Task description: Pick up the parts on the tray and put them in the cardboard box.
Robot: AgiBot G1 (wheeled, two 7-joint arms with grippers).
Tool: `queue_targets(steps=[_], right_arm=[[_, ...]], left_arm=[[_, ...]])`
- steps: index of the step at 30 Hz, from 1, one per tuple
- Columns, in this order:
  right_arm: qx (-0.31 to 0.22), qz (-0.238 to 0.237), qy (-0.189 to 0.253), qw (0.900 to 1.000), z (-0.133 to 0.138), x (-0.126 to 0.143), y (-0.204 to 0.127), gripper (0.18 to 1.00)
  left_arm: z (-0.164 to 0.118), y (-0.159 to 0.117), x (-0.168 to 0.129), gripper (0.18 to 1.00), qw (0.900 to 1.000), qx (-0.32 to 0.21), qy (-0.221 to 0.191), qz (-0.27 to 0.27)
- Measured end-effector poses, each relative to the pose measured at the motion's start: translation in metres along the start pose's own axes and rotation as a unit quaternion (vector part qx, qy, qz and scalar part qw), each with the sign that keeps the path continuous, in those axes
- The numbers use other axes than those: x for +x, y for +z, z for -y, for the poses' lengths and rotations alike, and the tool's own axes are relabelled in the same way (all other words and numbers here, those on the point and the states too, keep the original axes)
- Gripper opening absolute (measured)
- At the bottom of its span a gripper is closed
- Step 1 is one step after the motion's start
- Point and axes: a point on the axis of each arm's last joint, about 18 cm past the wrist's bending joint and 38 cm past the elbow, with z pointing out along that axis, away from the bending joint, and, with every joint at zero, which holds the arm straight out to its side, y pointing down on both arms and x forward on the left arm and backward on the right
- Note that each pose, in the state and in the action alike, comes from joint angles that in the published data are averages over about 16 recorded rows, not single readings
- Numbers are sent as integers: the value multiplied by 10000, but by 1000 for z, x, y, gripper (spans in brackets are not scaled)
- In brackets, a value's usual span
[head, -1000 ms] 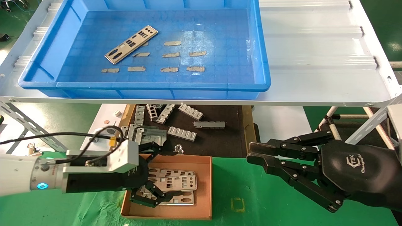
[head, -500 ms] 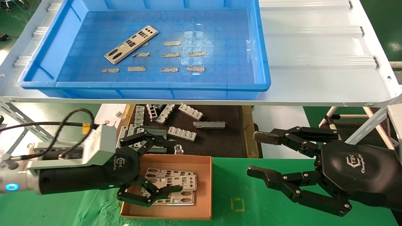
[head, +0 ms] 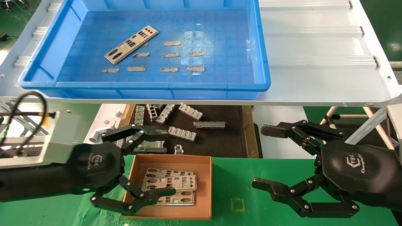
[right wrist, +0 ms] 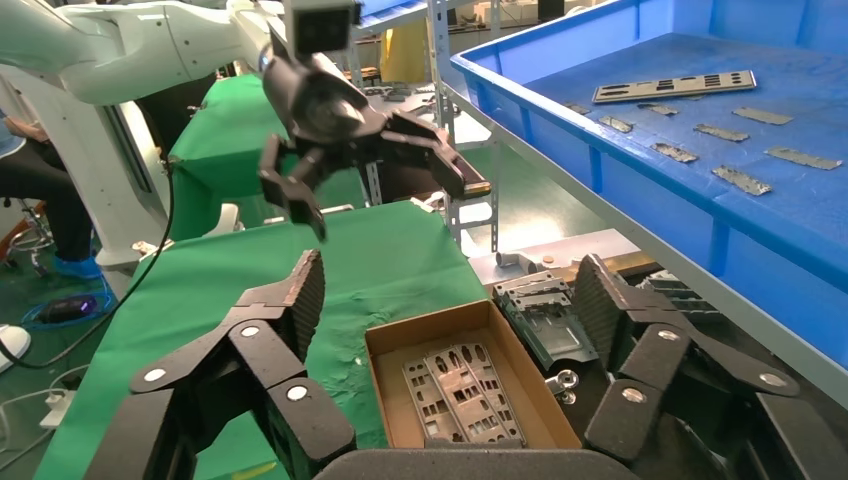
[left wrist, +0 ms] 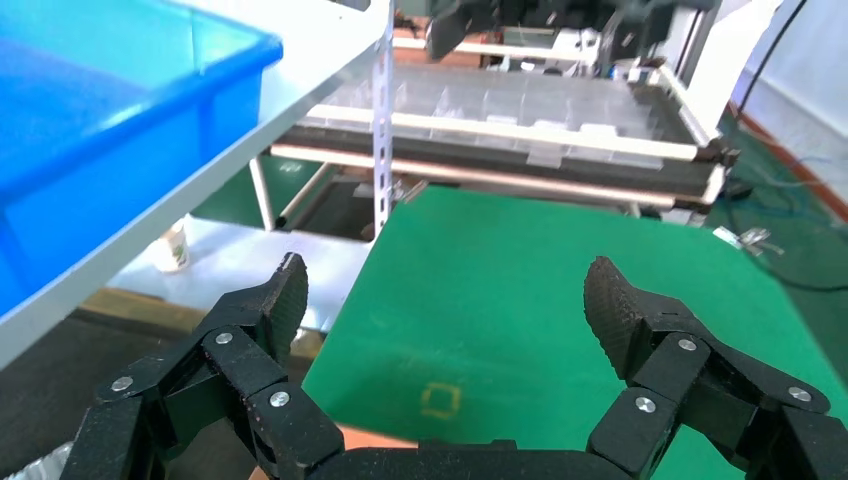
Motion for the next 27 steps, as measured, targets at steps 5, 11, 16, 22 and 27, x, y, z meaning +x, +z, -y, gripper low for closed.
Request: queue_targets(steps=[5,11,16,22,27], right_arm=[[0,0,0,10000,0,0,0,903],[0,-1,0,10000,0,0,0,963],[0,-2,1,10000,0,0,0,988],[0,-3,1,10000,0,0,0,999],[0,-3,1,10000,0,0,0,1001]], left_arm=[[15,-8,9,1001,9998,168,-37,-91],[30,-16,20,1001,9993,320,-57,-202],[37,-20,26,1001,9989,390,-61,-266],[40,-21,28,1001,9987,416,-59,-291],[38,-21,27,1001,9988,405,-62,-279]])
